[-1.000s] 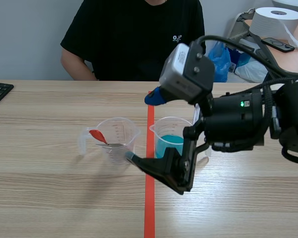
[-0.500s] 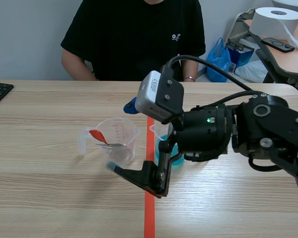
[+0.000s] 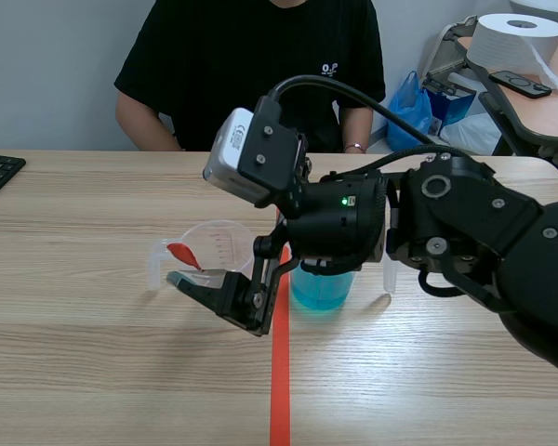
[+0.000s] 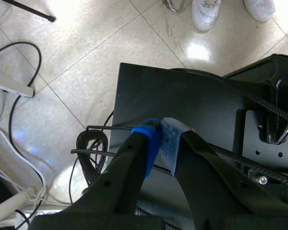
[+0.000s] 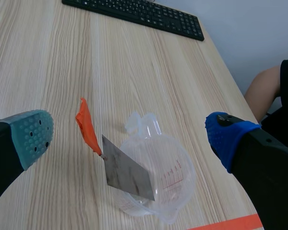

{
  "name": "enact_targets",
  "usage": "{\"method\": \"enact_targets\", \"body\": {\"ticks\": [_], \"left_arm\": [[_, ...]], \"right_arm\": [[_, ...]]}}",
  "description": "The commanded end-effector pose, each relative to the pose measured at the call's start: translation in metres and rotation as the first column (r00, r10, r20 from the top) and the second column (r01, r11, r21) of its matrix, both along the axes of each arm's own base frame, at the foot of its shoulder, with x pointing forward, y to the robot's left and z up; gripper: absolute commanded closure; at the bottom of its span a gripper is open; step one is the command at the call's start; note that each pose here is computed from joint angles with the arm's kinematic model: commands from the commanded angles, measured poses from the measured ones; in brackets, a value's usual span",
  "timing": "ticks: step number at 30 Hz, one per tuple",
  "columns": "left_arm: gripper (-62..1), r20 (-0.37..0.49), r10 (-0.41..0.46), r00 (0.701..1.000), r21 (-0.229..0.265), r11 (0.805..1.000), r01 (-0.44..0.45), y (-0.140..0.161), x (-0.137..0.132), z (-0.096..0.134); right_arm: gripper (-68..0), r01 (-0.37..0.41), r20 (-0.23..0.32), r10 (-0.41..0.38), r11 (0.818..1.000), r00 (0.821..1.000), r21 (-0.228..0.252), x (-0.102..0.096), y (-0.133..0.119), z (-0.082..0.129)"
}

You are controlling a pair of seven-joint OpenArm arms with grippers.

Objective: Do the redox reaction experiment.
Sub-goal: 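Lift the metal plate out of the left beaker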

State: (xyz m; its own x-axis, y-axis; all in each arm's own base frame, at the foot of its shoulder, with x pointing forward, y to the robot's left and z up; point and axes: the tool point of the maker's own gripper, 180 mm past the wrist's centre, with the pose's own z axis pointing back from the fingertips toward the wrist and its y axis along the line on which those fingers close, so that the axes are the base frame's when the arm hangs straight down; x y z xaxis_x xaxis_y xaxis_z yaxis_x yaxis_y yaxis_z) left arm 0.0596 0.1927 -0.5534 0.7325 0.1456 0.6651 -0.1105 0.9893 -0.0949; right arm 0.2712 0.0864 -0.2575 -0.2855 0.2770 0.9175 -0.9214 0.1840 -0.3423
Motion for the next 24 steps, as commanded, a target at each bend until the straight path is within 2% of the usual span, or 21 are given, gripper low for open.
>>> {"method": "enact_targets", "body": {"ticks": [1, 12, 19, 24], "left_arm": [[-2.7, 0.009, 0.002, 1.0, 0.002, 1.0, -0.002, 0.0014, -0.0007, 0.0018], [-2.7, 0.009, 0.002, 1.0, 0.002, 1.0, -0.002, 0.0014, -0.0007, 0.0018], [-2.7, 0.009, 0.002, 1.0, 0.002, 1.0, -0.002, 0.0014, -0.0007, 0.0018], [-2.7, 0.009, 0.002, 1.0, 0.002, 1.0, -0.002, 0.0014, -0.0007, 0.0018]], "right_arm": [[-62.8, -0.004, 0.016, 0.004, 1.0, 1.0, 0.016, 0.0038, 0.0035, 0.0067], [-38.2, 0.001, 0.007, -0.001, 1.0, 1.0, 0.012, 0.0045, 0.0078, 0.0047], [-18.5, 0.001, 0.007, -0.002, 1.0, 1.0, 0.011, 0.0044, 0.0077, 0.0045], [-7.7, 0.001, 0.007, -0.001, 1.0, 1.0, 0.012, 0.0043, 0.0077, 0.0047]]}}
